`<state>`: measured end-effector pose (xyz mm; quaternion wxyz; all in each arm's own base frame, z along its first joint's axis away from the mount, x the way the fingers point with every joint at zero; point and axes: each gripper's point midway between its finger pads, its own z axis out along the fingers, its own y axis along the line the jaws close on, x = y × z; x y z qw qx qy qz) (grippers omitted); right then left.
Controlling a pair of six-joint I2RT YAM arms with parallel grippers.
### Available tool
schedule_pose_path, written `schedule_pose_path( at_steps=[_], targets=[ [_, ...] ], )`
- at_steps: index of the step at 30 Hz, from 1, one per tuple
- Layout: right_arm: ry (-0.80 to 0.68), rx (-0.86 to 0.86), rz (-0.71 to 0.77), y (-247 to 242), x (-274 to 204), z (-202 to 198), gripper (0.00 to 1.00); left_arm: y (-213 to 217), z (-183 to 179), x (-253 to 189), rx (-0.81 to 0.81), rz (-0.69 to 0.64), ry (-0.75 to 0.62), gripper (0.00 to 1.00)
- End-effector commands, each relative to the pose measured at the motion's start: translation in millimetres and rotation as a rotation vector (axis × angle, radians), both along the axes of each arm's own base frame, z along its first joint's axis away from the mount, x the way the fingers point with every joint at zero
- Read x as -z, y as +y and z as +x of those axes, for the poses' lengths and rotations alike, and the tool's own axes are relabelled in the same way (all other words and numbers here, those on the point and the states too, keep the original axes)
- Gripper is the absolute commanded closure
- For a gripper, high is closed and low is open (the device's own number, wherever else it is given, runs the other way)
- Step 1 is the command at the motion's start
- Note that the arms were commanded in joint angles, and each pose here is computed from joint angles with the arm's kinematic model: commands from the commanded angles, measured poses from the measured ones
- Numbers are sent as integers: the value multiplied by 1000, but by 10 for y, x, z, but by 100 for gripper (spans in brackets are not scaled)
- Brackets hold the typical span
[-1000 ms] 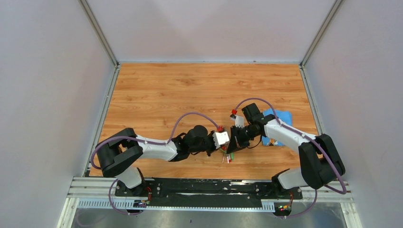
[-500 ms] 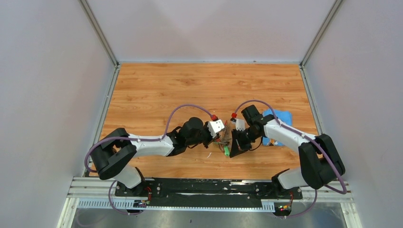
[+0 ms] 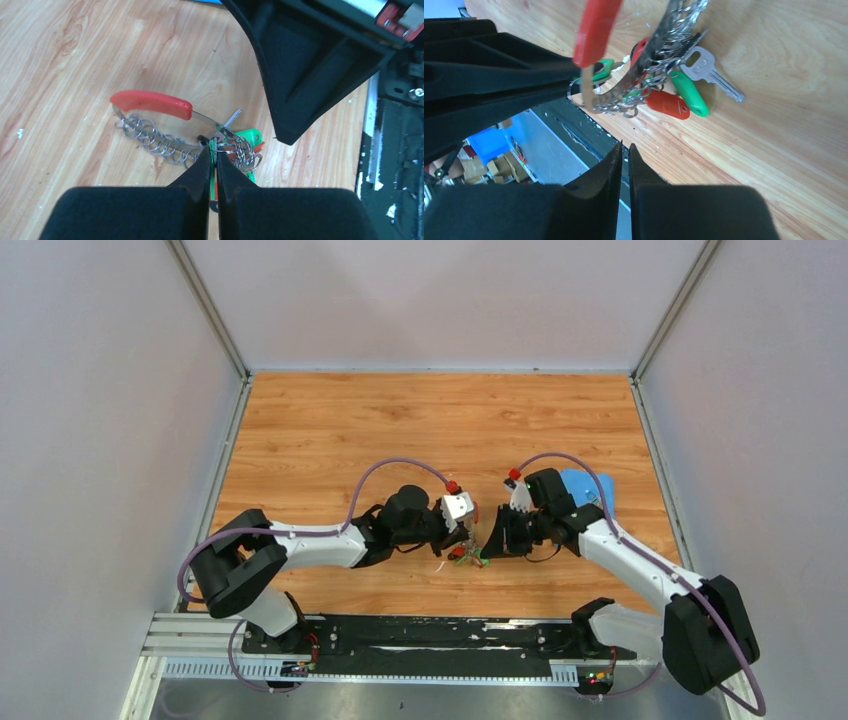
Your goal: Remove the keys from the keyring
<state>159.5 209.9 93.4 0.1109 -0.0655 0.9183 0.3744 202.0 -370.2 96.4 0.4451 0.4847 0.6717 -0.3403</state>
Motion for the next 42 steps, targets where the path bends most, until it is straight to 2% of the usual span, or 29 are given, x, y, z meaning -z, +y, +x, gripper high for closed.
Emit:
schedule_pose_path(
  at_steps=[1,8,16,23,30,34,42],
  targets=[
    [16,173,56,28,26,82,85,-143,-68,-124,41,-55,58,100],
    [-23,320,90,-136,-18,96,77,-200,-117,-47,27,-62,159,100],
    [0,384,103,-214,36,21,76,-293,-185,-17,-17,-94,341,100],
    [-33,422,79,-294,18,45,75,-294,-267,41,-39,-98,446,100],
    [-133,393,40,-359,-182,122,67,-373,-319,31,-69,-117,587,100],
    [-162,359,17,-367,-252,125,64,-423,-361,122,-79,-84,676,100],
    [-184,337,-56,-450,-202,85,66,-442,-360,268,-134,8,771,100]
  ],
)
